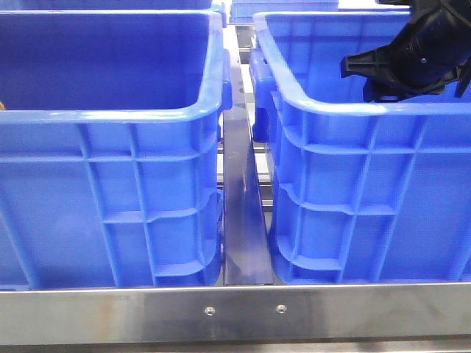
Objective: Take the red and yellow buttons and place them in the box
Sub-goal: 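Carry the red button with the right gripper over the empty bin and lower, then open the right gripper to drop the red button into the bin, then move the left gripper over the button bin toward a yellow button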
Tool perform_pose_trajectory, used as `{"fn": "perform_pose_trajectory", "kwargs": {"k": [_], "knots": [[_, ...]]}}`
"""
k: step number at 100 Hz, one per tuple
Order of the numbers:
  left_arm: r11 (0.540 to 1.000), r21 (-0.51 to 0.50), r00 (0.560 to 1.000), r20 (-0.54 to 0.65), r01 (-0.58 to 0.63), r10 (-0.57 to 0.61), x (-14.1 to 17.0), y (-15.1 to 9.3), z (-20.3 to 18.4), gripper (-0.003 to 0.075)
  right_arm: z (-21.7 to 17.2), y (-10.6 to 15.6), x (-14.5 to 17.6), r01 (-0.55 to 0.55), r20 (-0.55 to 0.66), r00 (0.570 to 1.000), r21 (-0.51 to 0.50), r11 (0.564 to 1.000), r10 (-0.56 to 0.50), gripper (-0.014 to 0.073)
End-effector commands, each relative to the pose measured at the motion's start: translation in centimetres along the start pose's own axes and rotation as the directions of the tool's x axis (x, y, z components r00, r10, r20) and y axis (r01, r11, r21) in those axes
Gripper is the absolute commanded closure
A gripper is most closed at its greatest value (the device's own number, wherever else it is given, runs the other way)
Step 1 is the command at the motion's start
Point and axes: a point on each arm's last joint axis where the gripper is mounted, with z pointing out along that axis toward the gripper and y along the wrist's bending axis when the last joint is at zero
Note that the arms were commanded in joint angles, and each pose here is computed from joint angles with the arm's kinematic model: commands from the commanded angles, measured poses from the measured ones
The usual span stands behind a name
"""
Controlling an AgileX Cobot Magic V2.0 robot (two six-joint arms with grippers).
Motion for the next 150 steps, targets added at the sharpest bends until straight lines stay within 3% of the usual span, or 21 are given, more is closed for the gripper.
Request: {"fn": "perform_pose_trajectory", "kwargs": {"k": [1,9,23,35,66,81,98,133,150], "knots": [[1.000,-0.005,0.994,0.108,0.011,-0.010,-1.5,0.0,-0.4,0.0739,-0.9,0.0,-1.6,0.005,0.047,0.999,-0.018,1.000,-0.005,0.0396],[1.000,-0.005,0.994,0.108,0.011,-0.010,-1.5,0.0,-0.4,0.0739,-1.0,0.0,-1.6,0.007,0.049,0.999,-0.018,1.000,-0.007,0.0329],[1.000,-0.005,0.994,0.108,0.011,-0.010,-1.5,0.0,-0.4,0.0739,-1.4,-0.1,-1.7,-0.007,0.051,0.999,-0.024,1.000,0.009,0.0098],[1.000,-0.005,0.994,0.109,0.011,-0.010,-1.5,0.0,-0.4,0.0739,-1.8,-0.1,-2.0,-0.025,0.061,0.998,-0.027,0.999,0.027,0.0003],[1.000,-0.005,0.994,0.111,0.011,-0.010,-1.5,0.0,-0.4,0.0739,-5.0,0.3,-4.4,-0.046,0.133,0.989,-0.107,0.993,0.060,-0.0001],[1.000,-0.005,0.994,0.111,0.011,-0.010,-1.5,0.0,-0.4,0.0739,-8.5,0.1,-5.9,-0.046,0.205,0.976,-0.138,0.989,0.074,-0.0001],[1.000,-0.005,0.994,0.111,0.011,-0.010,-1.5,0.0,-0.4,0.0739,-13.1,-1.0,-6.1,-0.060,0.288,0.954,-0.105,0.993,0.088,-0.0001],[1.000,-0.005,0.994,0.111,0.011,-0.010,-1.5,0.0,-0.4,0.0739,-20.5,-3.8,-2.0,-0.069,0.378,0.923,-0.005,0.998,0.066,0.0000],[1.000,-0.005,0.994,0.109,0.011,-0.010,-1.5,0.0,-0.4,0.0739,-23.2,-4.6,1.0,-0.074,0.400,0.914,-0.014,0.997,0.073,0.0002]]}}
